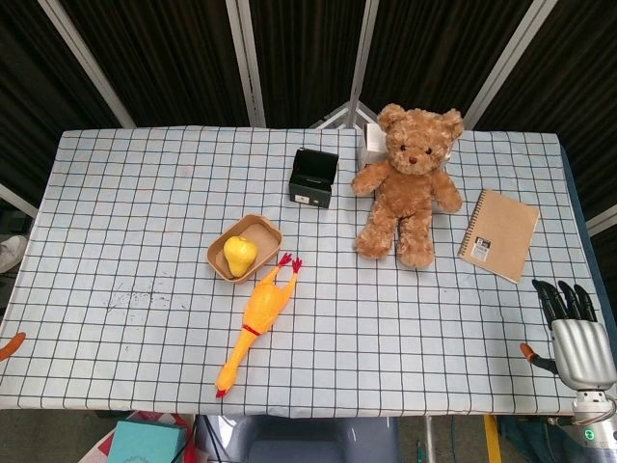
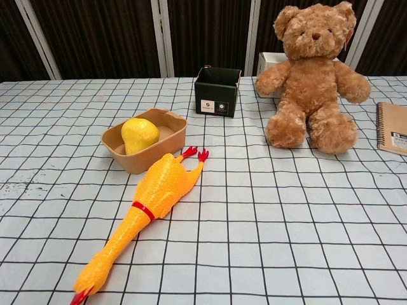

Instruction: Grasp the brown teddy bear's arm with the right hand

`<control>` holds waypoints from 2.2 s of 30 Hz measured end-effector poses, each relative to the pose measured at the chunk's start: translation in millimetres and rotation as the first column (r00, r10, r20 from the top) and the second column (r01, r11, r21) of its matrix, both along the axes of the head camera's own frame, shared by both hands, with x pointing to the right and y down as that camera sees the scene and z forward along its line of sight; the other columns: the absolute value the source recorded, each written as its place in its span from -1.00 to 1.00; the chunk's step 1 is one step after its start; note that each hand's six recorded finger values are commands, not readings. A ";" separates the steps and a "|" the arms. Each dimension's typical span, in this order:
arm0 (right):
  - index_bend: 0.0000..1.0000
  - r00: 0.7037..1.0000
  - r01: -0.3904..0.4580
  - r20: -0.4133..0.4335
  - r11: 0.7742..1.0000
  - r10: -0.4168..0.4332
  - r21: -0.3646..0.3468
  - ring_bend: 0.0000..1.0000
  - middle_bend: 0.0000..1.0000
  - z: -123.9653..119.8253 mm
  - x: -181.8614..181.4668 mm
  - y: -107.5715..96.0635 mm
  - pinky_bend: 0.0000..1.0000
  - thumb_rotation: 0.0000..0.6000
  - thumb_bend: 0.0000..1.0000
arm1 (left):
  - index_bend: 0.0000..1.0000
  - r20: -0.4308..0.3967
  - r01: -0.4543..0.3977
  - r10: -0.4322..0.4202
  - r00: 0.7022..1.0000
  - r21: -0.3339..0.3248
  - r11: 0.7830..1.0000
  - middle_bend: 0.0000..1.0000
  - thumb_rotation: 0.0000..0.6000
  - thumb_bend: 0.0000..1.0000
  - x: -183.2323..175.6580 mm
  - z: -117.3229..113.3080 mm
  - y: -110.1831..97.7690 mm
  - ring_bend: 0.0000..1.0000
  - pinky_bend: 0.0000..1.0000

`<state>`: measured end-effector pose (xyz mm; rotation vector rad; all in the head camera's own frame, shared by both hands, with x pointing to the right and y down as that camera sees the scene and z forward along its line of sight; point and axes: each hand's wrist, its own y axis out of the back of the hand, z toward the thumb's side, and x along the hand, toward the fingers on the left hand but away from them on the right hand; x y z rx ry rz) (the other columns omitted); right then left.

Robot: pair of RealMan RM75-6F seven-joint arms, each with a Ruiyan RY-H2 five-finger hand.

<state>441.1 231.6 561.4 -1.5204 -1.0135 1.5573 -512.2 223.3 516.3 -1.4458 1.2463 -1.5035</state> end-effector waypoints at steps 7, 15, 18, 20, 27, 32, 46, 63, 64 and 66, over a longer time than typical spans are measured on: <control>-0.93 1.000 -0.003 0.003 1.000 0.003 -0.003 -0.92 -0.73 -1.2 0.8 1.1 -1.00 1.00 -0.61 | -0.52 0.001 -0.005 0.005 1.000 -0.005 1.000 -1.00 1.00 -0.46 0.5 0.7 0.0 -1.00 -0.73; -0.93 0.999 -0.021 0.030 1.000 0.021 0.004 -0.92 -0.73 -4.1 1.8 1.0 -1.00 1.00 -0.61 | -0.52 0.001 -0.012 0.012 1.000 -0.009 1.000 -1.00 1.00 -0.46 2.0 1.4 1.2 -1.00 -0.73; -0.93 0.998 -0.034 0.045 0.999 0.034 -0.001 -0.92 -0.73 -3.1 3.1 1.1 -1.00 1.00 -0.61 | -0.52 -0.001 -0.010 0.010 1.000 -0.010 1.000 -1.00 1.00 -0.46 2.2 1.5 1.1 -1.00 -0.73; -0.93 0.997 -0.047 0.058 0.999 0.047 0.001 -0.91 -0.73 -2.8 3.7 0.5 -1.00 1.00 -0.61 | -0.52 -0.002 -0.015 0.015 1.000 -0.001 1.000 -1.00 1.00 -0.46 3.3 -0.4 1.3 -1.00 -0.73; -0.93 0.977 -0.135 0.164 0.991 0.136 -0.013 -0.88 -0.73 4.7 8.1 -3.1 -1.00 1.00 -0.61 | -0.52 0.006 -0.019 0.019 1.000 -0.006 1.000 -1.00 1.00 -0.46 5.0 0.5 3.6 -1.00 -0.73; -0.93 0.948 -0.182 0.251 0.981 0.194 -0.073 -0.82 -0.73 20.2 12.1 -13.4 -1.00 1.00 -0.61 | -0.52 0.008 -0.018 0.018 1.000 -0.008 1.000 -1.00 1.00 -0.46 5.0 1.2 2.6 -1.00 -0.73; -0.93 0.647 -0.453 0.573 0.858 0.503 -0.242 -0.72 -0.73 61.4 -1.4 -136.4 -1.00 1.00 -0.61 | -0.54 0.028 -0.019 0.020 0.999 -0.022 1.000 -1.00 1.00 -0.46 8.9 6.4 1.5 -1.00 -0.73; -0.65 0.595 -0.530 0.525 0.788 0.609 -0.314 -0.69 -0.56 129.4 -38.2 -206.1 -1.00 1.00 -0.61 | -0.54 0.049 0.013 -0.011 0.999 -0.035 0.999 -1.00 1.00 -0.46 1.9 10.9 -3.1 -1.00 -0.73; -0.63 0.597 -0.534 0.518 0.786 0.612 -0.313 -0.68 -0.55 133.1 -39.7 -207.4 -1.00 1.00 -0.61 | -0.54 0.051 0.014 -0.012 0.999 -0.037 0.999 -1.00 1.00 -0.46 1.7 11.4 -3.2 -1.00 -0.73; -0.61 0.602 -0.539 0.508 0.783 0.616 -0.310 -0.67 -0.53 138.1 -41.7 -209.7 -1.00 1.00 -0.61 | -0.54 0.054 0.016 -0.013 0.998 -0.041 0.999 -1.00 1.00 -0.46 1.4 12.6 -3.7 -1.00 -0.73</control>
